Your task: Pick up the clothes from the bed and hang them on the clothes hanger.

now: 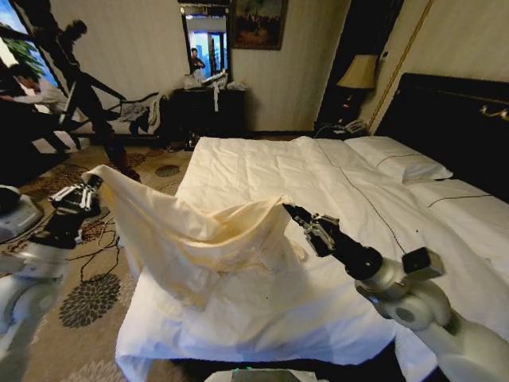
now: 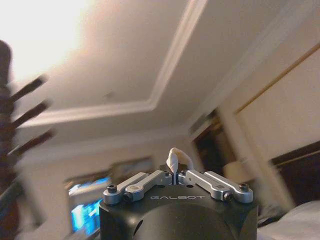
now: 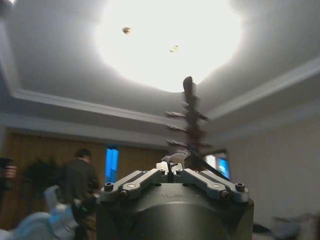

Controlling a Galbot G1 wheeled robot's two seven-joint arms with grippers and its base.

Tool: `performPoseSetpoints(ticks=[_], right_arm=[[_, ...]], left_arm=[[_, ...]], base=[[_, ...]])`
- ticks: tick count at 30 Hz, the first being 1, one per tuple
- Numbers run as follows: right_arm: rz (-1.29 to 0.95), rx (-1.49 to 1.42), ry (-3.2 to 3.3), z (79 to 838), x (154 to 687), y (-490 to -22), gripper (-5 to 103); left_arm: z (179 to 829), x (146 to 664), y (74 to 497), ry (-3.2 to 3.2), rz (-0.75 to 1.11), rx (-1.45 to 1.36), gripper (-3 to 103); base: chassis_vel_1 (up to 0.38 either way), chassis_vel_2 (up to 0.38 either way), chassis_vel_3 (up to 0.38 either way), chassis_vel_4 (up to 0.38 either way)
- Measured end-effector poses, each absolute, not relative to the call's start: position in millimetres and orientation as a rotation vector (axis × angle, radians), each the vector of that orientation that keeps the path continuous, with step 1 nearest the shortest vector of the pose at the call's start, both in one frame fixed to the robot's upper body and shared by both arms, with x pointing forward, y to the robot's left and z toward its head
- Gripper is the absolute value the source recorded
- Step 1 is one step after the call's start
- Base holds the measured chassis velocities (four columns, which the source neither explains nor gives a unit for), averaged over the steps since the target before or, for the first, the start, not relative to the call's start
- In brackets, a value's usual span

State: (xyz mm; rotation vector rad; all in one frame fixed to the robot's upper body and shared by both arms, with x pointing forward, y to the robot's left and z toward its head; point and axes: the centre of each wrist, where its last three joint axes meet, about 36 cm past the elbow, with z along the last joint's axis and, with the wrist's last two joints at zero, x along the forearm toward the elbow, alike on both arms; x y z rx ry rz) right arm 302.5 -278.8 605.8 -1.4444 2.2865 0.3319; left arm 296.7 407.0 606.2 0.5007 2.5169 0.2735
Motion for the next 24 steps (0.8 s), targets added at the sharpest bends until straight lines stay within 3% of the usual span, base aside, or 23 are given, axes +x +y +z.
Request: performPoseSetpoints(ticks=[1, 3, 5, 6, 10, 17, 24], right_arm=[[0.332, -1.444, 2.286, 605.8, 302.5, -278.8, 0], [0.412, -1.383, 2.307, 631.1, 308.1, -276.9, 0], [0.473, -1.233, 2.444, 630.3, 345.4, -291.3, 0], [0.473, -1.233, 2.444, 630.3, 345.4, -291.3, 0], [0.476, -0.902, 2.805, 568.8, 426.9, -337.9, 0], [0.473, -0.947, 2.869, 537.4, 416.8, -334.9, 0], [0.500, -1.082, 2.666, 581.7, 398.3, -317.5, 0]], left_arm=[[606.2, 296.7, 407.0, 2.517, 0.274, 0.501, 0], [641.1, 293.1, 386.2, 2.515, 0.084, 0.558, 0], [645.2, 322.8, 392.3, 2.626, -0.001, 0.550, 0], [645.2, 322.8, 392.3, 2.626, -0.001, 0.550, 0], [570.6, 414.7, 435.1, 2.873, 0.188, 0.615, 0], [535.6, 413.4, 421.6, 2.903, 0.273, 0.846, 0], [568.0, 395.6, 406.6, 2.785, 0.182, 0.910, 0]], base=[[0.000, 0.000, 0.000, 0.000], [0.000, 0.000, 0.000, 0.000], [0.000, 0.000, 0.000, 0.000], [0.000, 0.000, 0.000, 0.000], [0.000, 0.000, 0.000, 0.000], [0.000, 0.000, 0.000, 0.000], [0.000, 0.000, 0.000, 0.000]])
